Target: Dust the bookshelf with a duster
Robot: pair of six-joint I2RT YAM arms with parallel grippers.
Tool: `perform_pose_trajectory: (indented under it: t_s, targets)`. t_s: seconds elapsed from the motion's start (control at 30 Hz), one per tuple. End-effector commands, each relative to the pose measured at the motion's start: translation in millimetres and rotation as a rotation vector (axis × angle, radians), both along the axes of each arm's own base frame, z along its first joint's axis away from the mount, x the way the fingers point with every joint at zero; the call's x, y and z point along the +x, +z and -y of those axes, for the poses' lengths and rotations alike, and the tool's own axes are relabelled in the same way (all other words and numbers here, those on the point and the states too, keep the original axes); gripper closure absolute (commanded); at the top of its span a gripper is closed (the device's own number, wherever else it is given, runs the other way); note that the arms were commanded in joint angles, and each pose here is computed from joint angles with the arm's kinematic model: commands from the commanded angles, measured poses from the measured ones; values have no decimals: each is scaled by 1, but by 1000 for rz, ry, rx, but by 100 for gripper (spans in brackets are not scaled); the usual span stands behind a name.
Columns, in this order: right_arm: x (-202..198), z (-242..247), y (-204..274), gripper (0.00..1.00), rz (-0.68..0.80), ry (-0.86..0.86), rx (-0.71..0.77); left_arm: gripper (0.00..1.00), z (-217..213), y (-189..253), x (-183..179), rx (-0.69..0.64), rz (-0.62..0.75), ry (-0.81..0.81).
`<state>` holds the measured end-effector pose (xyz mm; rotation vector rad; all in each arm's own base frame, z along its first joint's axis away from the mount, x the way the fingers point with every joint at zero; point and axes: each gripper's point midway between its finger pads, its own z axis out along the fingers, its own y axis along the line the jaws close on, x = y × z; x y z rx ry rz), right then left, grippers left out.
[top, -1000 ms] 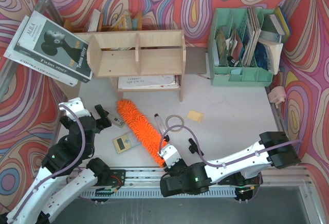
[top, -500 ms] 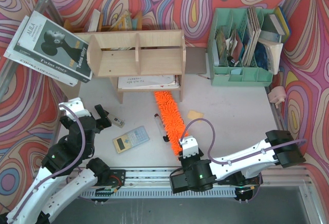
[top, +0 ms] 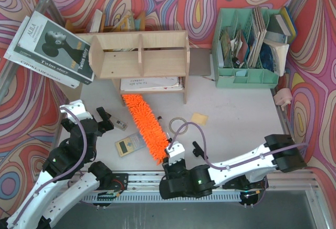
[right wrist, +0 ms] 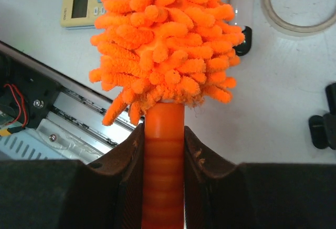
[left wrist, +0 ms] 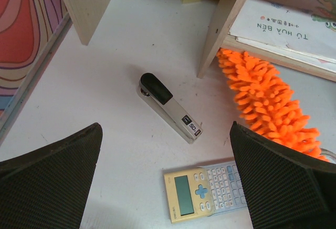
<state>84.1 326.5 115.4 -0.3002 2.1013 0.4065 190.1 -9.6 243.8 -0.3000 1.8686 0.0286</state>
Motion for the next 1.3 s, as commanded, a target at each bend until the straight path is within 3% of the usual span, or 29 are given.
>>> perform_pose_trajectory:
  t_s: [0.0, 0.27, 0.5, 0.63, 0.8, 0.97, 1.07, 1.27]
  targets:
    - [15, -30, 23, 100, 120, -45, 67, 2, 0, 8, -1, -15, 23, -4]
    - [31, 8, 11, 100, 77, -208, 115, 2, 1, 6, 0, -10, 17, -9]
    - [42, 68, 0, 100, 46, -427, 188, 2, 1, 4, 1, 1, 6, -4]
    - [39, 49, -2, 100, 43, -367, 184, 2, 3, 3, 2, 9, -6, -7]
    - [27, -11, 7, 100, 81, -86, 151, 2, 8, -2, 1, -13, -31, -24]
    - [29, -25, 2, 100, 76, -41, 129, 2, 16, -11, -3, -27, -88, -59]
    - [34, -18, 0, 100, 75, -66, 133, 2, 19, -13, -3, -21, -105, -69]
    - [50, 34, -6, 100, 69, -292, 164, 2, 25, -15, -1, -25, -118, -96]
